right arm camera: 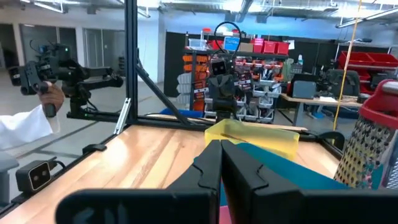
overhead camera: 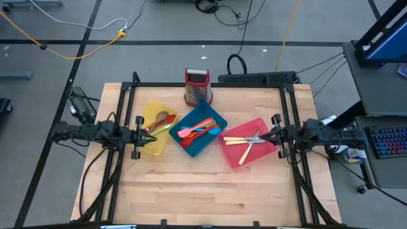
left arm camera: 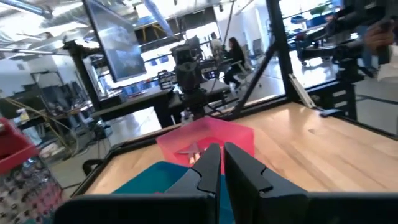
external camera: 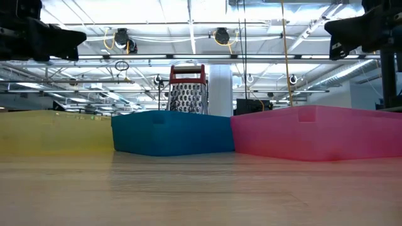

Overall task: Pick & Place Kitchen Items
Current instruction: Return to Home Position

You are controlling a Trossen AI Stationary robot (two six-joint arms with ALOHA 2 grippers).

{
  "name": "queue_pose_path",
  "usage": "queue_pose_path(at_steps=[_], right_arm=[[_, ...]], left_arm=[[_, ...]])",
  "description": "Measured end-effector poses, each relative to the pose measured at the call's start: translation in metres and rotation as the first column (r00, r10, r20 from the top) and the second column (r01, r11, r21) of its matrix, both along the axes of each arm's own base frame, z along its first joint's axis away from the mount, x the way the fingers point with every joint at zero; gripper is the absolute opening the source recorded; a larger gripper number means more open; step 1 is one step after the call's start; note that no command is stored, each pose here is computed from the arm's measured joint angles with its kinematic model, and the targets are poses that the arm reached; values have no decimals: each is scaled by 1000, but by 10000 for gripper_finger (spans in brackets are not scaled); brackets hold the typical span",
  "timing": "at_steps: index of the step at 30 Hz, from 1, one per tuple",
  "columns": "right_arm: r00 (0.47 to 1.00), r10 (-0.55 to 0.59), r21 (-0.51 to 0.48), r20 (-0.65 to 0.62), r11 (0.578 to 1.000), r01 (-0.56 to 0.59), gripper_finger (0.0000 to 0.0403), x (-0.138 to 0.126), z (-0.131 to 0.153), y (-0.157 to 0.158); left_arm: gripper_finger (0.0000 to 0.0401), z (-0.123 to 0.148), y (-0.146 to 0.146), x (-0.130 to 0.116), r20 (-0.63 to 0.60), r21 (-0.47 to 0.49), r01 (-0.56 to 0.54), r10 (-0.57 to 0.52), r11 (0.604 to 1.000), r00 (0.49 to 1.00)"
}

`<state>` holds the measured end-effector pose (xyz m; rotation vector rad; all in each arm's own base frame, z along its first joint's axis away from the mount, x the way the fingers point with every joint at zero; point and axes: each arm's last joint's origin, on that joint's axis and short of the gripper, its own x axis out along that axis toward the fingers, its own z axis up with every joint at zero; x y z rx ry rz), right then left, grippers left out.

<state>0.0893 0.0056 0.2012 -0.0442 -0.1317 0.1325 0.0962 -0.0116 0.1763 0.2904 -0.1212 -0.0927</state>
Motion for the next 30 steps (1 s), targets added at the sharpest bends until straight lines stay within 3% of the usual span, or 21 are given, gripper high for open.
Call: queue_pose_path(at_steps=[6, 13, 22, 30], right_arm=[[1000, 1, 5, 13, 1000, -1, 4, 6, -18, 0], [999, 7, 57, 32, 998, -8, 4, 6, -17, 0], [1000, -1, -5, 16, 1000, 1, 4, 6, -20, 0], [1000, 15, 114, -26, 993, -12, 4, 7, -22, 0]], left_arm=[[26, -4, 0, 0, -43, -25, 9, -10, 1000, 999], [26, -5, 0, 0, -58, -54, 10, -14, 998, 998], [26, -5, 0, 0, -60, -64, 11, -15, 998, 998], [26, -4, 0, 0, -59, -64, 11, -15, 998, 998]])
